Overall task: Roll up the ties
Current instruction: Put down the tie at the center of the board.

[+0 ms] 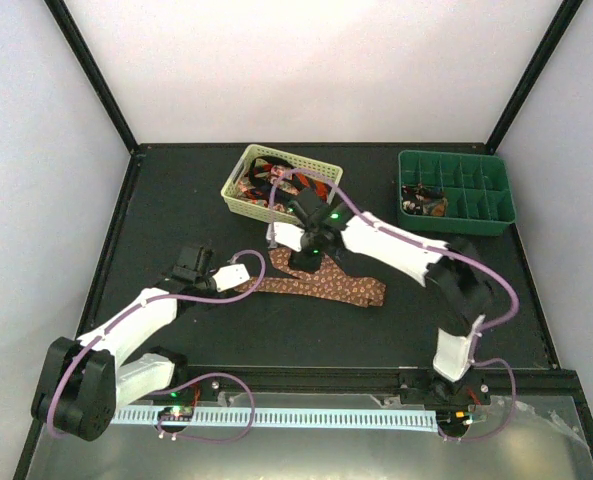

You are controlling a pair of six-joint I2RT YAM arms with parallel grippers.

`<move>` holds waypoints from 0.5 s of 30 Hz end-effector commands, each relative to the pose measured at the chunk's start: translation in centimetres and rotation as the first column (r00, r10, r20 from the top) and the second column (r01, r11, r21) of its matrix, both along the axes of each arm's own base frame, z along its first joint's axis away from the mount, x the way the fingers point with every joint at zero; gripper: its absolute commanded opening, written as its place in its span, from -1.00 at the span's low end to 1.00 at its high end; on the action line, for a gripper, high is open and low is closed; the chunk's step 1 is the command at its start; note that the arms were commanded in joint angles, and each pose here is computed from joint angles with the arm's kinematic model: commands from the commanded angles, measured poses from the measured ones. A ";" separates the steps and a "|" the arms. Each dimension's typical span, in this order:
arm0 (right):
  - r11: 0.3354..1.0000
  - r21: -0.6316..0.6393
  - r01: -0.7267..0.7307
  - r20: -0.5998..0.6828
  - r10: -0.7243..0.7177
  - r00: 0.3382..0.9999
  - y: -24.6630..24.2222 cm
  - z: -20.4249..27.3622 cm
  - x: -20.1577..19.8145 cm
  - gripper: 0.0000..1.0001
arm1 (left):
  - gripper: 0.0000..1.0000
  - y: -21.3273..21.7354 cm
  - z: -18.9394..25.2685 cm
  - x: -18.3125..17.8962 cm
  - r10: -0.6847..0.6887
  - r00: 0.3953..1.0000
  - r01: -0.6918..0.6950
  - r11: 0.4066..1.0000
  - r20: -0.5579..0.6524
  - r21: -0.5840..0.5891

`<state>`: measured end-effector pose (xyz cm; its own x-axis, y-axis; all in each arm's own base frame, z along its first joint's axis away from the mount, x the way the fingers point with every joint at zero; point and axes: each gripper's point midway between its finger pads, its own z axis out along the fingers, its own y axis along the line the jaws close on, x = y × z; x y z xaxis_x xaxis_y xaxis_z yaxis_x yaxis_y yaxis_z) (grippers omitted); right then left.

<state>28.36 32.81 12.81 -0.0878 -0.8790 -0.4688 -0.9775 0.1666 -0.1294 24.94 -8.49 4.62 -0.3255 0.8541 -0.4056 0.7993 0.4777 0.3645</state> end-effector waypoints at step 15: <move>0.988 -0.117 0.101 -0.026 -0.105 0.994 4.8 -9.6 4.3 0.01 | -0.97 -0.8 1.5 0.9 0.006 1.000 -0.005 0.998 0.018 -0.055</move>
